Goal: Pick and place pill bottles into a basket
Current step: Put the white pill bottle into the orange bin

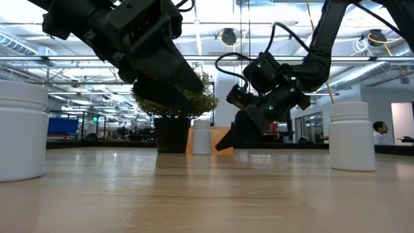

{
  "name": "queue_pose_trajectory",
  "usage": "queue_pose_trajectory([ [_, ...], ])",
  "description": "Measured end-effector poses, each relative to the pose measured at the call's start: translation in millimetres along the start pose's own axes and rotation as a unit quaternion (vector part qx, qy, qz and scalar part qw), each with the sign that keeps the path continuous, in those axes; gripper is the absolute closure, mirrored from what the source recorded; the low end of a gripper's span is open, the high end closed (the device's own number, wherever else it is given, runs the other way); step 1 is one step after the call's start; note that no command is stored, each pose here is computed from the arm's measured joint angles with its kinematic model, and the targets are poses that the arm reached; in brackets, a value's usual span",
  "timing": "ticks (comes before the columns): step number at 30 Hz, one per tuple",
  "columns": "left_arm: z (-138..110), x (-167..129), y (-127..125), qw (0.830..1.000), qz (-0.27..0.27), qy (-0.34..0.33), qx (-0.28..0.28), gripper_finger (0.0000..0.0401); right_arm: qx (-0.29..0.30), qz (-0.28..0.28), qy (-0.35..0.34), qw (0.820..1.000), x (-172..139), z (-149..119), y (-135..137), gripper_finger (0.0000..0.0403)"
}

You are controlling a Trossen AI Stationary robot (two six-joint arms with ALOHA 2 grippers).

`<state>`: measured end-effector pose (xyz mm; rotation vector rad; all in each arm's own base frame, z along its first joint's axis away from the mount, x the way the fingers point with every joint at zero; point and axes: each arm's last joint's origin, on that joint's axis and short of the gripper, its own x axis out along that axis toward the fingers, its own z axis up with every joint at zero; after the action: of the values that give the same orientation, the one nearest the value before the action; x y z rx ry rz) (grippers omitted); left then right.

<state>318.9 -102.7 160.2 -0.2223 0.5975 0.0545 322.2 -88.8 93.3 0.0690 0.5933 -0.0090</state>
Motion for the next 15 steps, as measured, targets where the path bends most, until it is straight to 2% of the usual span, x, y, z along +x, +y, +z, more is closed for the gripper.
queue_pose_trajectory([
  [7, -0.9, 0.8, 3.9, 1.000, 0.008, 0.010, -0.002, 0.0015, -0.017, -0.009, 0.002, 1.000, 2.3, 1.2, 8.2, 0.0059],
  [15, -0.9, 0.8, 3.5, 1.000, 0.007, 0.010, -0.002, 0.0015, -0.010, -0.011, -0.010, 1.000, 2.5, 4.1, 8.4, 0.0059],
])
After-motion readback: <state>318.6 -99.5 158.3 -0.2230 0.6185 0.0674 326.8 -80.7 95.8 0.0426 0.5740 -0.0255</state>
